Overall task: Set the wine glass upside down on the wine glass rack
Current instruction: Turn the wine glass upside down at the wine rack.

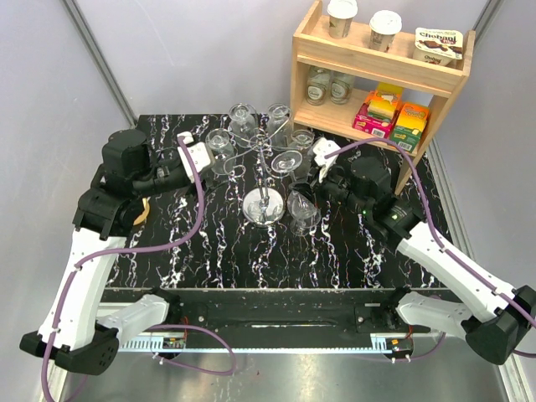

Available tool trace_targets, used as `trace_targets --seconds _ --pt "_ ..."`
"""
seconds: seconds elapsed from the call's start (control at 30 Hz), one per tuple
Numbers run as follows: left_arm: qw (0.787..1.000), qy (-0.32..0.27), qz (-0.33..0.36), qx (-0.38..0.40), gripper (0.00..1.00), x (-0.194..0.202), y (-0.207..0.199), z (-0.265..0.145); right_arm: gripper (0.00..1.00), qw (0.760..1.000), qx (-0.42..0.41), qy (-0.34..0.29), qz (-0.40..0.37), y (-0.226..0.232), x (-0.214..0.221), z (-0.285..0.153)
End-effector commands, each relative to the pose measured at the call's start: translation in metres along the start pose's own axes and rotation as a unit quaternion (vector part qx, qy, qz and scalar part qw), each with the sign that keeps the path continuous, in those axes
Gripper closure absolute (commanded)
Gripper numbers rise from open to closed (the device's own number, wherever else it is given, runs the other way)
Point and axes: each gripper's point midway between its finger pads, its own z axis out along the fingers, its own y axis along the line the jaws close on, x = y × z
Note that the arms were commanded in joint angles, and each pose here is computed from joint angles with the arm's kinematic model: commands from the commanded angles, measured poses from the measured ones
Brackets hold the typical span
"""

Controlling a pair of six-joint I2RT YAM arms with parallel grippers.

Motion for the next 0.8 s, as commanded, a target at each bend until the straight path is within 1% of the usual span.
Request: trace_targets --seconds 0.0,0.03,0.33,0.6,0.77 --pt "1.000 -0.022 0.008 0.000 0.33 -0.009 0.001 0.000 1.00 0.995 0.052 -0.085 -0.010 -0.019 -0.048 -0.009" --pt "1.000 -0.022 0.007 0.001 0.33 -0.008 0.001 0.000 1.00 0.993 0.054 -0.100 -0.008 -0.020 -0.055 -0.009" --pt "1.000 -0.021 0.003 0.007 0.32 -0.004 -0.001 0.001 1.00 0.991 0.066 -0.112 0.017 -0.031 -0.052 0.002" --pt "1.000 -0.025 0.001 0.008 0.32 -0.006 -0.001 0.000 1.00 0.990 0.018 -0.116 0.075 -0.019 -0.045 0.019" --pt "1.000 -0.024 -0.003 0.012 0.32 -0.003 -0.001 0.002 1.00 0.989 -0.005 -0.123 0.085 -0.012 -0.042 0.024"
